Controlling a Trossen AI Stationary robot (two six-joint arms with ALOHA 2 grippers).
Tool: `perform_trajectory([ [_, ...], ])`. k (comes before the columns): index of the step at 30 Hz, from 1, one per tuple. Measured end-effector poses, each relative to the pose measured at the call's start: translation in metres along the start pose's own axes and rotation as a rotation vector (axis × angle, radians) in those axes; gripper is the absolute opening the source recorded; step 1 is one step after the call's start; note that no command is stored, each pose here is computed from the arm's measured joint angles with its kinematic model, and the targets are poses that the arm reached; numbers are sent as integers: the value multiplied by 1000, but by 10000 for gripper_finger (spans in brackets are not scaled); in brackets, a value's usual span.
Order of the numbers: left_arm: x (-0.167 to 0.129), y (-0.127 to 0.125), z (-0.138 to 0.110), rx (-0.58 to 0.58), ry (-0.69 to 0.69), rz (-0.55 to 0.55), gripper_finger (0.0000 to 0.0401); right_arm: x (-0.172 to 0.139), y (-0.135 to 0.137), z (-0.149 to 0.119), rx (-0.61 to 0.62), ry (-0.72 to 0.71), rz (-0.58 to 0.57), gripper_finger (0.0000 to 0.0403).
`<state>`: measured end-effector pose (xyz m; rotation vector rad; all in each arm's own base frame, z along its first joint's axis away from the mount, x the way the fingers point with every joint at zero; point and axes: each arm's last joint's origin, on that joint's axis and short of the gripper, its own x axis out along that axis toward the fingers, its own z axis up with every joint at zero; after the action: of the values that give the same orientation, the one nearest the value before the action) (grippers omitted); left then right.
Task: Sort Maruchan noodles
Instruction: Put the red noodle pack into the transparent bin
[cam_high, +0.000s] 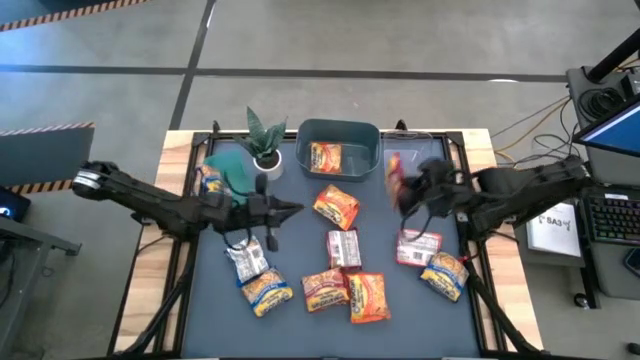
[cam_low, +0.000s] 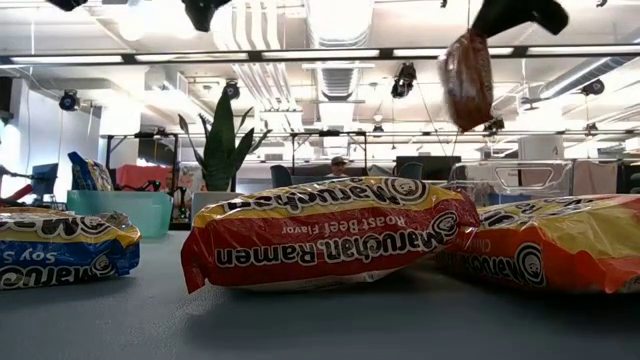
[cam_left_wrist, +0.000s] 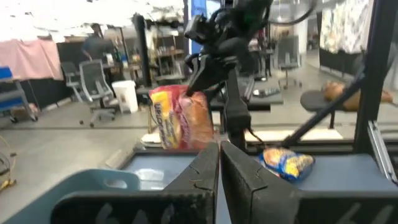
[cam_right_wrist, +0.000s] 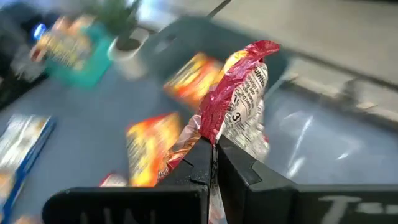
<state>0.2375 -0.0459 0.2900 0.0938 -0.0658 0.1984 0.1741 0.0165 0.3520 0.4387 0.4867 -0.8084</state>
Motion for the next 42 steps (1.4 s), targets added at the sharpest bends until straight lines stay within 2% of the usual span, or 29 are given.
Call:
perform_trajectory([
  [5,-15,8,5,-2,-67,9,0,-10,-34,11,64,-97,-91,8],
  [11,-23,11,7,17,-94,14,0,-1,-55,4,105,-117,-177,8],
  [22,-21,11,6,48,-90,16,0,39,-62,-7,133,-84,-258,8],
  [34,-24,13,11,80,-110,23,0,88,-67,3,105,-8,-324,8],
  [42,-25,14,13,83,-114,24,0,123,-74,-6,110,33,-300,8],
])
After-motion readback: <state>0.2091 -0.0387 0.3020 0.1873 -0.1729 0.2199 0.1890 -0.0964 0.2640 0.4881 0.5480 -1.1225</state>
